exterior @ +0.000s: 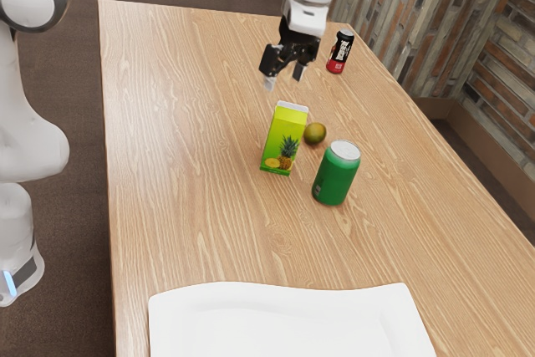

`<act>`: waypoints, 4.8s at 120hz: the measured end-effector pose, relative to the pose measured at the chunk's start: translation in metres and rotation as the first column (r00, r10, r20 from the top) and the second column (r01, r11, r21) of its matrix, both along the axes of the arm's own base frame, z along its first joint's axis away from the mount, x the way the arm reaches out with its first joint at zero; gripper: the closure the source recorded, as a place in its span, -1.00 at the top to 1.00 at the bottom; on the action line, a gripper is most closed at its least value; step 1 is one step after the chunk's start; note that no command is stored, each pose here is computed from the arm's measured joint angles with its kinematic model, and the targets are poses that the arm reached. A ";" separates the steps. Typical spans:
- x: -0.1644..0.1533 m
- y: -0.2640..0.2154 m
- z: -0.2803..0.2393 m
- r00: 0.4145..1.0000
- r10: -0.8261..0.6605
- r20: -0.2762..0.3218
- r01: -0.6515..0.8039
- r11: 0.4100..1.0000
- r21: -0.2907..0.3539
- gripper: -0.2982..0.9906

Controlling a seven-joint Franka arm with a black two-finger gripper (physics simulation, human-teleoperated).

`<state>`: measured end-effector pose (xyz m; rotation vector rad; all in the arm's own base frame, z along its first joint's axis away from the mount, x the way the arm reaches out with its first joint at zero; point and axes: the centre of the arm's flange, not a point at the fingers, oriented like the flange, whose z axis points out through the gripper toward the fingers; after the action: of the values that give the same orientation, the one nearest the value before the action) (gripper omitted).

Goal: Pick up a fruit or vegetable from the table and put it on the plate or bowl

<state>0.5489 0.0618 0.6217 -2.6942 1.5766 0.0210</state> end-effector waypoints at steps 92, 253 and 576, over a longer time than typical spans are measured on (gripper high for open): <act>-0.009 -0.065 0.076 0.939 -0.327 0.103 0.326 0.945 0.023 0.54; 0.112 0.007 -0.007 0.778 -0.625 -0.065 0.629 0.771 0.102 0.53; 0.162 0.114 -0.187 0.528 -0.849 0.027 0.848 0.525 -0.075 0.53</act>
<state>0.7113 0.1759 0.4347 -1.6240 2.7479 -0.0427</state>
